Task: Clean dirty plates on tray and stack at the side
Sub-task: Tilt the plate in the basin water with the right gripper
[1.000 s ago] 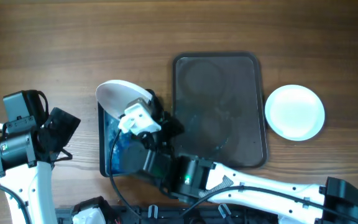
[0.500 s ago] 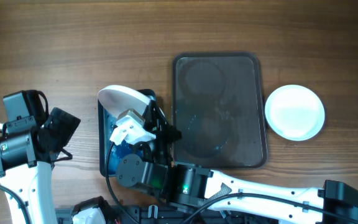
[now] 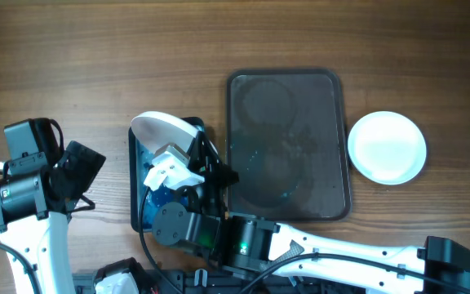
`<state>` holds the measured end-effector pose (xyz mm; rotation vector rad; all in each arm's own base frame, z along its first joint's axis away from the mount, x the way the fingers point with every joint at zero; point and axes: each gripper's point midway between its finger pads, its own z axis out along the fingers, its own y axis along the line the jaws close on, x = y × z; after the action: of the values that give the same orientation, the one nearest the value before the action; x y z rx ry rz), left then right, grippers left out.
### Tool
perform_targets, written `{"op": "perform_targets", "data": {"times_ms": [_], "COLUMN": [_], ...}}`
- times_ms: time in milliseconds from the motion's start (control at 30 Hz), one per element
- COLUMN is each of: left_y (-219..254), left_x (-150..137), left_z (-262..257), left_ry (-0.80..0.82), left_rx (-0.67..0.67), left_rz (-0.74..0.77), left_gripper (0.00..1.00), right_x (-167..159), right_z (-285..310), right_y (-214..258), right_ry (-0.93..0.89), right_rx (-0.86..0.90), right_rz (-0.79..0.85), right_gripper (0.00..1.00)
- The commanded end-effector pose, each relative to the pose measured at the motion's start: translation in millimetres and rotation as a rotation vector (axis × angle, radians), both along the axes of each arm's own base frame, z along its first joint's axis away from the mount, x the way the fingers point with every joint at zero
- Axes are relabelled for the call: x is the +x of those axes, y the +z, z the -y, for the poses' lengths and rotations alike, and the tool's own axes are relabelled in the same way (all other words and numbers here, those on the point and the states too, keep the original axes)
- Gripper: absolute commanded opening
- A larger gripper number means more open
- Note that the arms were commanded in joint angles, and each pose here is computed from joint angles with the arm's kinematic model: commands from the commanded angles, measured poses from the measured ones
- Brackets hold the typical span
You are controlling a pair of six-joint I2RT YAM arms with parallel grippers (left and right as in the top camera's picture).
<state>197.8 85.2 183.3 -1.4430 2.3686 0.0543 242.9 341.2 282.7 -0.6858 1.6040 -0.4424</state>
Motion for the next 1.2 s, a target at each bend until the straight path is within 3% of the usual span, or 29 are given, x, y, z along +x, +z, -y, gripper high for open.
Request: {"op": "perform_targets", "data": {"times_ms": [0,767,900,1000,1167], "left_y": [7,7,7,7,7], "left_x": [1,0,1,1,0], "left_z": [-3,-3,-3,-3,-3], "left_ry": [0.025,0.025,0.025,0.025,0.025], "left_rx": [0.008,0.008,0.008,0.008,0.008], "left_rz": [0.025,0.025,0.025,0.025,0.025], "left_gripper": [1.00,1.00,1.00,1.00,1.00], "right_x": [0,2,14,32,49], "right_z": [0,-1,9,15,18], "right_y": [9,14,8,-29,-107], "right_ry": [-0.022,-0.025,-0.078,-0.070,-0.051], "right_rx": [0.020,0.061,0.179,0.286,0.599], "right_rz": [0.017,0.025,0.002,-0.159,-0.718], "right_gripper": [0.04,0.04,0.04,0.04,0.04]}}
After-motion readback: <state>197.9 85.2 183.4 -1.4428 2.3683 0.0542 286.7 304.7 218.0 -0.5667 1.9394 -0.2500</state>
